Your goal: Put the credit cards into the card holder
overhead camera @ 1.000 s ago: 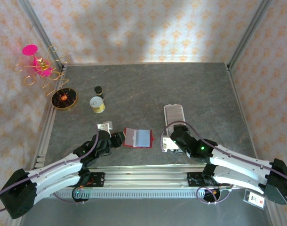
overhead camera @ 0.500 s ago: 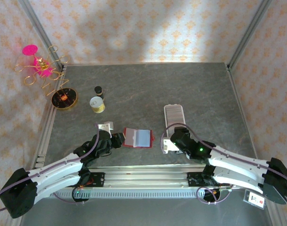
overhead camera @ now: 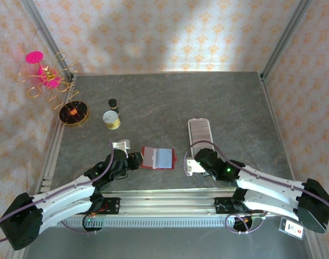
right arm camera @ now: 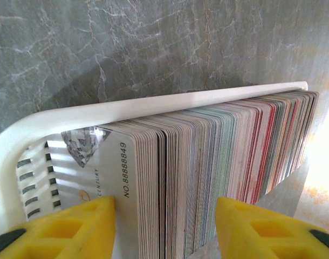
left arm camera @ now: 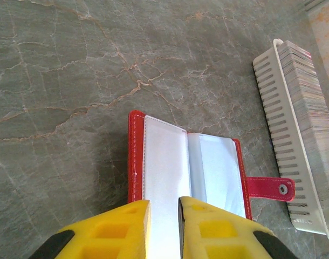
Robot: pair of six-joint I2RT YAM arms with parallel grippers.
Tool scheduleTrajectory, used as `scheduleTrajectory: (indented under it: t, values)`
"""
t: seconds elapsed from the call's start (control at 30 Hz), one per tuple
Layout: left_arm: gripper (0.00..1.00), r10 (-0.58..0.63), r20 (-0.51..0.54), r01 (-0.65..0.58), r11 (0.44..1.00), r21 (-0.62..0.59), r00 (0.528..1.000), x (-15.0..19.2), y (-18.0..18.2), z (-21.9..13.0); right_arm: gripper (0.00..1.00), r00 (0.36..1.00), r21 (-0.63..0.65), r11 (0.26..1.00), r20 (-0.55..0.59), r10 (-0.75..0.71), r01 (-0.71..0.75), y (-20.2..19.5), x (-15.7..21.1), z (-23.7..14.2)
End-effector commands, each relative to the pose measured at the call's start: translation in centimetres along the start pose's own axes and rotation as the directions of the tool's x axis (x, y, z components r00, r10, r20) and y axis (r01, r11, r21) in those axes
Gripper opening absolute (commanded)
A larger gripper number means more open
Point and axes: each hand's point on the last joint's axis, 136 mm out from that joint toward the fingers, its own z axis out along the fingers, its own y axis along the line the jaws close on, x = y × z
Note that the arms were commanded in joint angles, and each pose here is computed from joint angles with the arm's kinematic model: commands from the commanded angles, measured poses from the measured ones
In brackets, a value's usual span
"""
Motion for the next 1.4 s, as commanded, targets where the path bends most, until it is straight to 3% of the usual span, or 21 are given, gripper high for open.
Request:
scheduleTrajectory:
  t: [0.0,0.23,0.63,1.37]
  values:
    - [0.21,-0.012,0.007,0.012,0.999,0.037,1.000,-0.6,-1.3,-0.1,0.46,0.999,0.041,0.999,-0.030,0.017,-0.016,-1.3,0.5,-0.3]
    - [0.19,-0.017,0.006,0.016,0.999,0.038,1.000,-0.6,-1.3,-0.1,0.29,1.000,0.039,0.999,-0.019,0.018,-0.017,-1.6,0.2,-0.5]
    - [0.18,-0.018,0.004,0.018,0.999,0.035,1.000,-0.5,-1.1,0.0,0.15,1.000,0.034,0.999,-0.009,0.028,-0.028,-2.0,-0.1,-0.9]
    - [0.17,-0.024,0.003,0.024,0.999,0.031,1.000,-0.5,-1.2,0.2,0.02,0.996,-0.004,0.996,0.031,0.089,-0.089,-2.4,-0.7,-2.5]
